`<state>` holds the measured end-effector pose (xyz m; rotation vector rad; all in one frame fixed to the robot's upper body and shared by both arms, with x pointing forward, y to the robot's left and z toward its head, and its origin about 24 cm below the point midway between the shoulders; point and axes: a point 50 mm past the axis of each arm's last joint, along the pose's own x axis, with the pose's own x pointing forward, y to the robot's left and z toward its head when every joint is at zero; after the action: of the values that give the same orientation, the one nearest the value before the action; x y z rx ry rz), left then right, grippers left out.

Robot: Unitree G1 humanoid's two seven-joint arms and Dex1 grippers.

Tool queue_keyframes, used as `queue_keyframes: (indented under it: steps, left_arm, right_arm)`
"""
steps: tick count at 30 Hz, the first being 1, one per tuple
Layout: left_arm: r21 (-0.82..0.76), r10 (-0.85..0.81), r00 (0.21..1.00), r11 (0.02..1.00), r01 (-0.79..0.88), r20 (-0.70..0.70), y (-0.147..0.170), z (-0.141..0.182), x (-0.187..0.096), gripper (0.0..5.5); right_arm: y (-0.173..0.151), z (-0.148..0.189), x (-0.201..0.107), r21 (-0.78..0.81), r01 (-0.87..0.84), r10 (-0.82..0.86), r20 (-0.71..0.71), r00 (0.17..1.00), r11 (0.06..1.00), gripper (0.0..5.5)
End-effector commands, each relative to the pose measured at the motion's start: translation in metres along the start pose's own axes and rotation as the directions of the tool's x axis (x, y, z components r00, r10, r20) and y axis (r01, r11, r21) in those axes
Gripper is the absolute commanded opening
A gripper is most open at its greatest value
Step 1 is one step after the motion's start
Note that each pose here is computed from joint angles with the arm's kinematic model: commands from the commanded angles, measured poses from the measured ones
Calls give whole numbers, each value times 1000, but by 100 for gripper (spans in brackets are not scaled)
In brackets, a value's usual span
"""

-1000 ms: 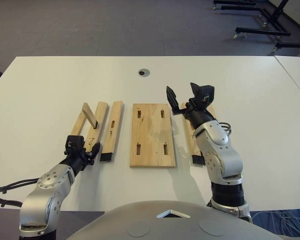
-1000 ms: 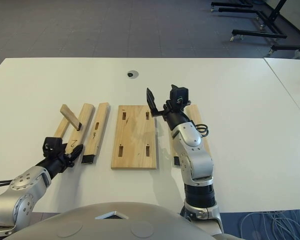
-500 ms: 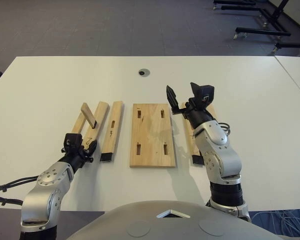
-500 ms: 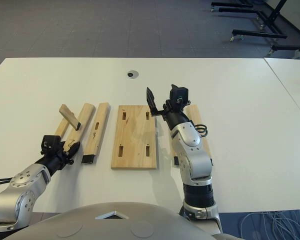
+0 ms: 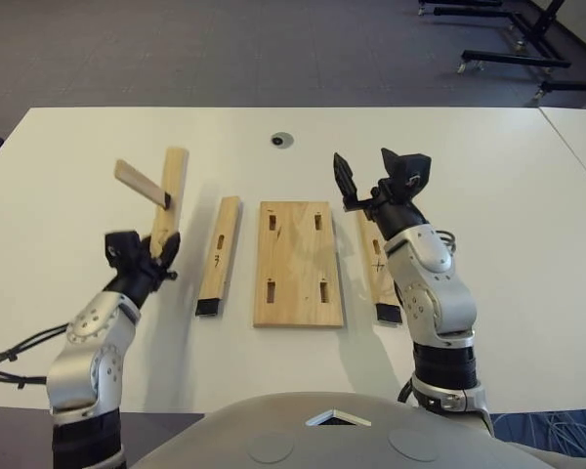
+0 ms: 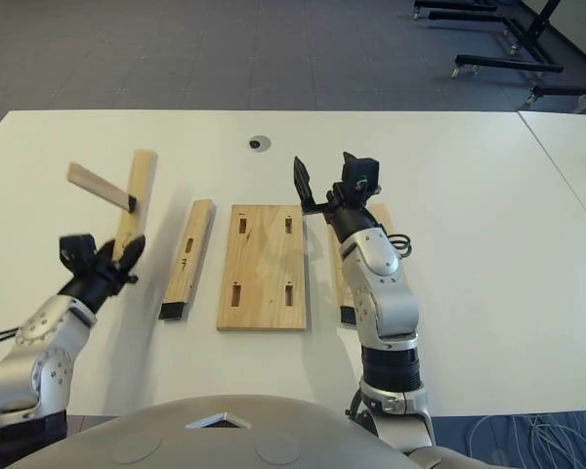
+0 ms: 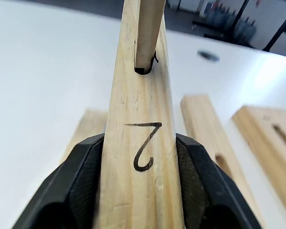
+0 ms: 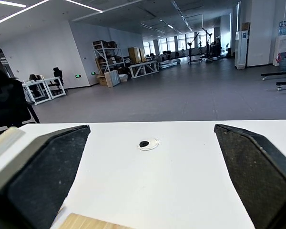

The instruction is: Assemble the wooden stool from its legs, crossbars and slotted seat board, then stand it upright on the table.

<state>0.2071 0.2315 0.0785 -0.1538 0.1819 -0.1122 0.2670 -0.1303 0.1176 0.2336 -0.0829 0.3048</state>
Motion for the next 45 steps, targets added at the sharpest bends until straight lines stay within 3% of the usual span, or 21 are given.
queue_keyframes:
  steps: [1, 4, 6, 11, 13, 18, 25, 33, 45]
  left_arm:
    - [-132, -238, 930, 950, 283, 281, -17, 57, 12, 204]
    - [-248, -470, 793, 775, 581, 387, -46, 74, 15, 204]
    - [-285, -610, 685, 628, 724, 397, -63, 72, 13, 204]
    - [-347, -788, 460, 332, 877, 409, -88, 67, 7, 204]
    - [-345, -823, 405, 275, 897, 397, -89, 66, 4, 204]
    - [-340, -849, 376, 253, 906, 370, -86, 64, 2, 204]
    - [-347, -894, 335, 226, 910, 298, -96, 49, -5, 204]
    - [-344, -880, 382, 278, 897, 283, -96, 44, -4, 204]
    - [-399, -873, 392, 262, 879, 290, -92, 30, -8, 204]
  right_arm:
    - [2, 24, 11, 208, -213, 199, 87, 976, 955, 480]
    - [19, 45, 9, 404, -532, 488, 213, 846, 744, 480]
    - [27, 59, 9, 465, -669, 591, 326, 738, 580, 480]
    - [32, 69, 14, 518, -790, 656, 477, 585, 329, 480]
    - [35, 68, 14, 518, -812, 672, 503, 544, 271, 480]
    - [44, 69, 16, 501, -837, 693, 523, 496, 221, 480]
    - [56, 64, 29, 511, -818, 705, 476, 526, 265, 480]
    - [69, 69, 28, 491, -837, 734, 471, 489, 242, 480]
    - [65, 71, 22, 510, -836, 700, 520, 488, 204, 261]
